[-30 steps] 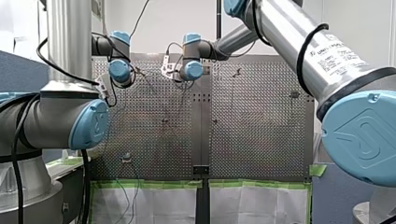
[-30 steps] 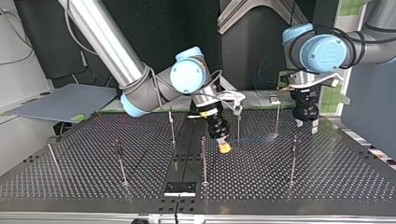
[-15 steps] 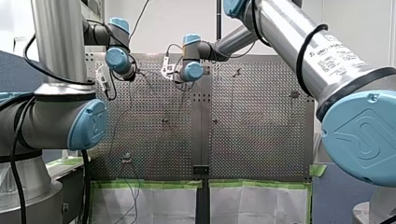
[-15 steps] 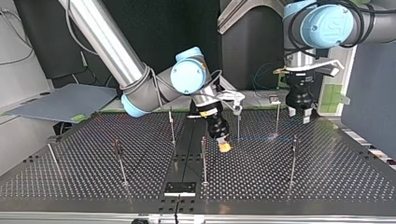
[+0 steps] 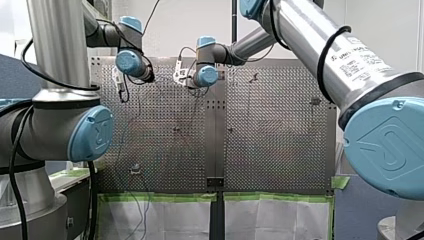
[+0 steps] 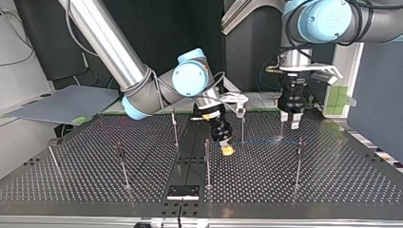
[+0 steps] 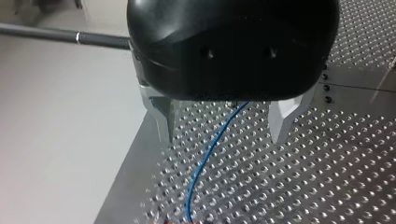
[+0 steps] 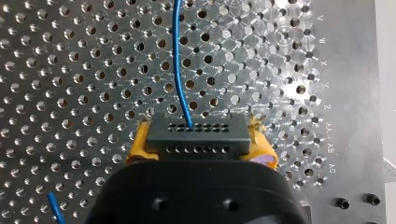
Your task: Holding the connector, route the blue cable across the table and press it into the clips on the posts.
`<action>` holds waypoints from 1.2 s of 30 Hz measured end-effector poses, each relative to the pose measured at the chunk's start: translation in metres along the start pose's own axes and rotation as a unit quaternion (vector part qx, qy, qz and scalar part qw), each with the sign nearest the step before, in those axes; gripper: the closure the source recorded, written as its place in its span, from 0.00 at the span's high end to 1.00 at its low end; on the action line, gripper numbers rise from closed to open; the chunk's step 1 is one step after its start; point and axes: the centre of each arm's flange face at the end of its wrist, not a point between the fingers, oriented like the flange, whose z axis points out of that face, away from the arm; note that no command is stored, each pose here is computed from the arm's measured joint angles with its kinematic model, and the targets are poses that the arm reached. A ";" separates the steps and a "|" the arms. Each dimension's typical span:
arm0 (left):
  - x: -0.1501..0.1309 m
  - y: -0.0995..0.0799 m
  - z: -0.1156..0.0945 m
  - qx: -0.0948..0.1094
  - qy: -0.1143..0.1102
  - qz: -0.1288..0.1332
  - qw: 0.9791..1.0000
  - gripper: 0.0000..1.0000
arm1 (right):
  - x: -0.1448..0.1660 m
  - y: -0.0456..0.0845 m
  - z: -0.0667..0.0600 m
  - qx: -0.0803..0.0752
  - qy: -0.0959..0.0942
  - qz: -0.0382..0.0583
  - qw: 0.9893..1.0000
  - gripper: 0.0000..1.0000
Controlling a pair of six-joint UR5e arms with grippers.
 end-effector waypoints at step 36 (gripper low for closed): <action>0.024 -0.024 0.084 -0.038 -0.073 0.054 0.995 1.00 | -0.001 0.000 0.000 0.000 -0.002 -0.001 1.000 0.00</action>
